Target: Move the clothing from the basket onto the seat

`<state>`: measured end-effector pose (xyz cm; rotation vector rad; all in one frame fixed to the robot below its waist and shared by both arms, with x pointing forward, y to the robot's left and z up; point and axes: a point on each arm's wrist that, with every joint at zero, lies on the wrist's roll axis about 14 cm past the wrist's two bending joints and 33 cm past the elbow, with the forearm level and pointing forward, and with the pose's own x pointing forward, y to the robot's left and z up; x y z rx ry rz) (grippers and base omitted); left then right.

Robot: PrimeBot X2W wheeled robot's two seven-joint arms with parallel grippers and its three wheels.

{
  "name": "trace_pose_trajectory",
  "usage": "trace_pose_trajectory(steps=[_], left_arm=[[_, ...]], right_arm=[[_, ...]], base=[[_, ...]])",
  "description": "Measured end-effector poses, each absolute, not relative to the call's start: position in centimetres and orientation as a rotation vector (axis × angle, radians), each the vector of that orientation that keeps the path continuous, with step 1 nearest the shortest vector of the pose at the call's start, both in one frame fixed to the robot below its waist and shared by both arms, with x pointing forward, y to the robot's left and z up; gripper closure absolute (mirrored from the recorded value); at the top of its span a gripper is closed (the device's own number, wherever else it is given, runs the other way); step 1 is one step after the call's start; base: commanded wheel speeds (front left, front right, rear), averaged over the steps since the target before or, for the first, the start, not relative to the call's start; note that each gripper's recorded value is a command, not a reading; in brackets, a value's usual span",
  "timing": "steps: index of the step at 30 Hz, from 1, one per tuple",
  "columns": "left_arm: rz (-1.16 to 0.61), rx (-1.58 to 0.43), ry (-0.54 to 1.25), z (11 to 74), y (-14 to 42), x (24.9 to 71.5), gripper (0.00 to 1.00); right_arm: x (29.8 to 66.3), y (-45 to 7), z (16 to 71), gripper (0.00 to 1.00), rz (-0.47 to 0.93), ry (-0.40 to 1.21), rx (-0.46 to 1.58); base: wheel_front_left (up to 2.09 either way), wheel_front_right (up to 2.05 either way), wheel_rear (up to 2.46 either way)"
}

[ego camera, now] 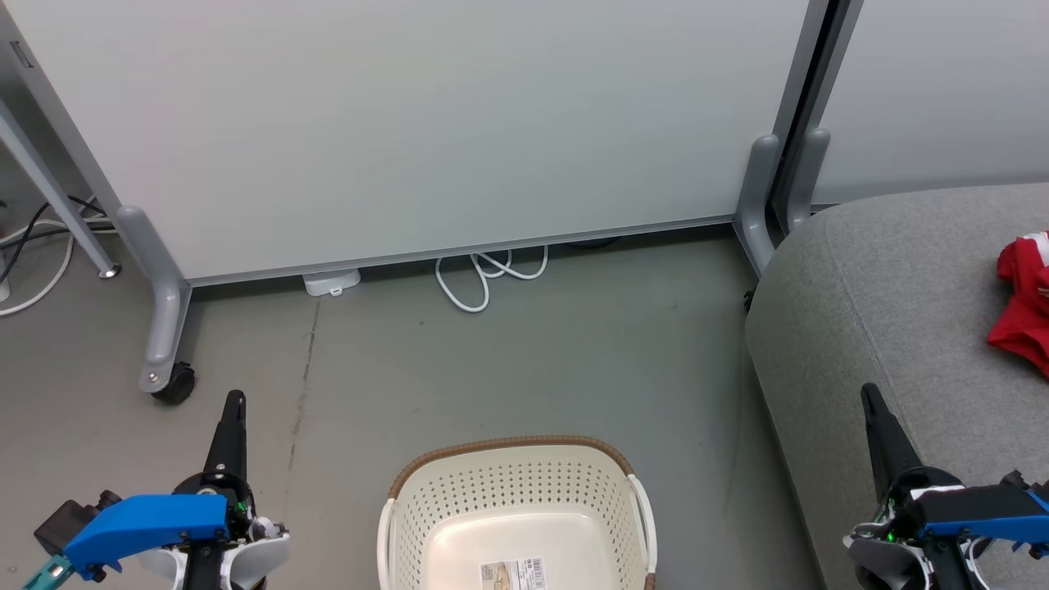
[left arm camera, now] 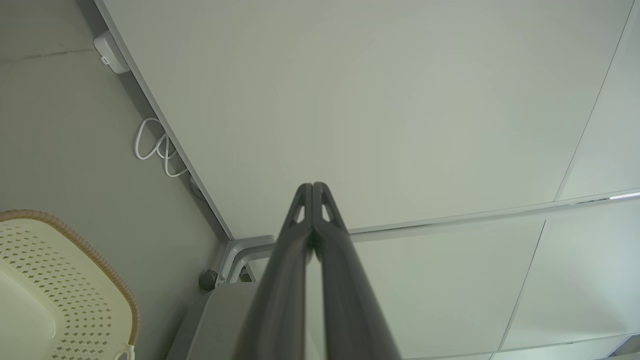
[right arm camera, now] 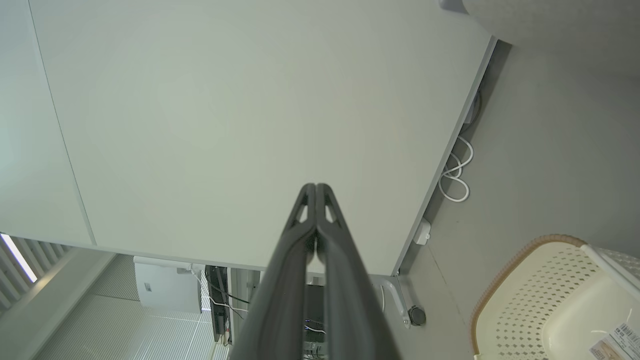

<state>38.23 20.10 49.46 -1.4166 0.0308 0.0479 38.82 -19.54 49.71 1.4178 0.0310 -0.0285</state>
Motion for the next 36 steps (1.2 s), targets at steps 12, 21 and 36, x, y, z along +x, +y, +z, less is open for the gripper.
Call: trace_pose_trajectory(steps=[12, 21, 36], left_arm=[[0.032, -1.503, 0.021, 49.88, 20.1, 38.5, 1.0], [0.016, -1.562, 0.016, 50.18, 20.02, 38.68, 1.0], [0.01, -1.574, 0.01, 50.35, 20.02, 38.75, 1.0]], right_arm=[[38.75, -19.73, 50.02, 1.0, -0.019, 0.021, 1.505], [38.69, -19.85, 50.25, 1.0, -0.01, 0.014, 1.565], [38.68, -19.92, 50.29, 1.0, -0.01, 0.011, 1.577]], base=[[0.0, 0.0, 0.0], [0.0, 0.0, 0.0], [0.0, 0.0, 0.0]])
